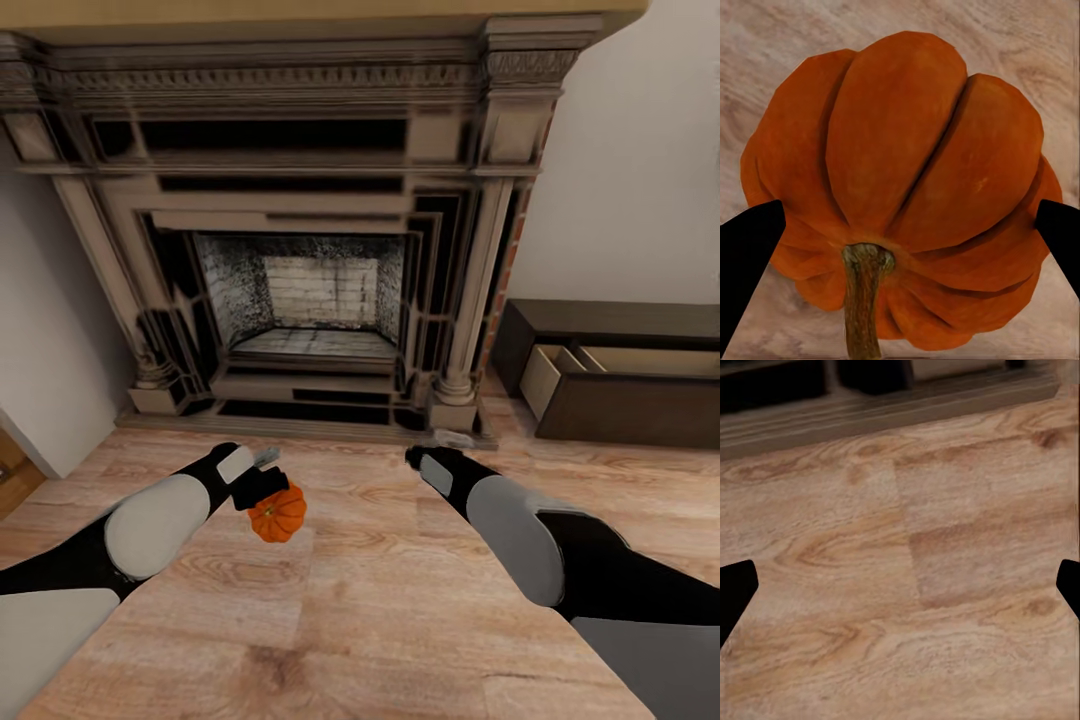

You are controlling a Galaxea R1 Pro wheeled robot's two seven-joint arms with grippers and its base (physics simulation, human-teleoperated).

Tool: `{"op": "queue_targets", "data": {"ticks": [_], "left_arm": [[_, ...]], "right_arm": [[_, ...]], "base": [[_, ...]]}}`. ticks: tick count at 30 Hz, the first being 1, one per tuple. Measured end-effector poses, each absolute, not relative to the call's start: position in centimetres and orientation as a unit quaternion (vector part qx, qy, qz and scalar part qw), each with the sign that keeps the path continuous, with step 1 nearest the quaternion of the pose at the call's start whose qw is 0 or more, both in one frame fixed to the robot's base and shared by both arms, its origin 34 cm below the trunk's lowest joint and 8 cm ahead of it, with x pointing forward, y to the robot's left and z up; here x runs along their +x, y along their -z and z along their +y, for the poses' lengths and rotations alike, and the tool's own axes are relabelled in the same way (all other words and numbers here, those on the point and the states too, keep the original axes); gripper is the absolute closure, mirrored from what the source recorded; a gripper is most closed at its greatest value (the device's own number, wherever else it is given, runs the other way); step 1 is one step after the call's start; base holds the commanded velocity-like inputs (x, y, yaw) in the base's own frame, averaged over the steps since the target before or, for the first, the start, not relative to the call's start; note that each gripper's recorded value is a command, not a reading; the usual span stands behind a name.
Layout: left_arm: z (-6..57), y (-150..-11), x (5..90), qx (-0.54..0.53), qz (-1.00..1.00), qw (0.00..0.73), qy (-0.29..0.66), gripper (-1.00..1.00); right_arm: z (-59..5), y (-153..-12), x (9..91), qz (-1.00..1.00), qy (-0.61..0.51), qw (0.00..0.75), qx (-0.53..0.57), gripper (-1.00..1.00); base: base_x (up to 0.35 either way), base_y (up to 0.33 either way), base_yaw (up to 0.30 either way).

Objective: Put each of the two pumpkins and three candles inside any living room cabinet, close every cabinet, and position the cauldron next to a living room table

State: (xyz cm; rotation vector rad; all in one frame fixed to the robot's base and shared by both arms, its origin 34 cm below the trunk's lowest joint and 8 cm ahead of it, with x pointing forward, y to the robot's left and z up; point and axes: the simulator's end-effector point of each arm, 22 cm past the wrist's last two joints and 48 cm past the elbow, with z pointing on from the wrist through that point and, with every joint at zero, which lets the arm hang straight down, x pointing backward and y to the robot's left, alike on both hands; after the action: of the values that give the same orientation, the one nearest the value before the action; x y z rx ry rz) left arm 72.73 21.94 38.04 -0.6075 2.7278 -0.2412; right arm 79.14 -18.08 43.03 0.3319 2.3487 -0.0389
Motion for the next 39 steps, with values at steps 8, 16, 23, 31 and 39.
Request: {"op": "queue_targets", "data": {"ticks": [8, 16, 23, 31, 39], "left_arm": [[21.2, -38.1, 72.3, -0.224, 0.949, 0.207, 0.083, 1.00], [20.6, -37.6, 70.4, -0.226, 0.948, 0.210, 0.083, 1.00], [20.3, -37.9, 69.3, -0.228, 0.945, 0.220, 0.086, 1.00], [18.4, -37.9, 68.2, -0.230, 0.936, 0.249, 0.098, 1.00], [18.4, -37.7, 67.0, -0.234, 0.928, 0.272, 0.098, 1.00]], "right_arm": [[-18.9, -44.9, 79.2, 0.893, 0.053, 0.439, 0.079, -1.00], [-19.0, -46.3, 78.5, 0.888, 0.061, 0.450, 0.064, -1.00], [-19.0, -48.0, 78.3, 0.883, 0.061, 0.460, 0.064, -1.00], [-18.9, -49.4, 77.6, 0.880, 0.060, 0.467, 0.064, -1.00], [-18.9, -51.1, 77.2, 0.875, 0.059, 0.476, 0.064, -1.00]], "base": [[0.000, 0.000, -0.005], [0.000, 0.000, -0.185], [0.000, 0.000, -0.248], [0.000, 0.000, -0.126], [0.000, 0.000, -0.004]]}}
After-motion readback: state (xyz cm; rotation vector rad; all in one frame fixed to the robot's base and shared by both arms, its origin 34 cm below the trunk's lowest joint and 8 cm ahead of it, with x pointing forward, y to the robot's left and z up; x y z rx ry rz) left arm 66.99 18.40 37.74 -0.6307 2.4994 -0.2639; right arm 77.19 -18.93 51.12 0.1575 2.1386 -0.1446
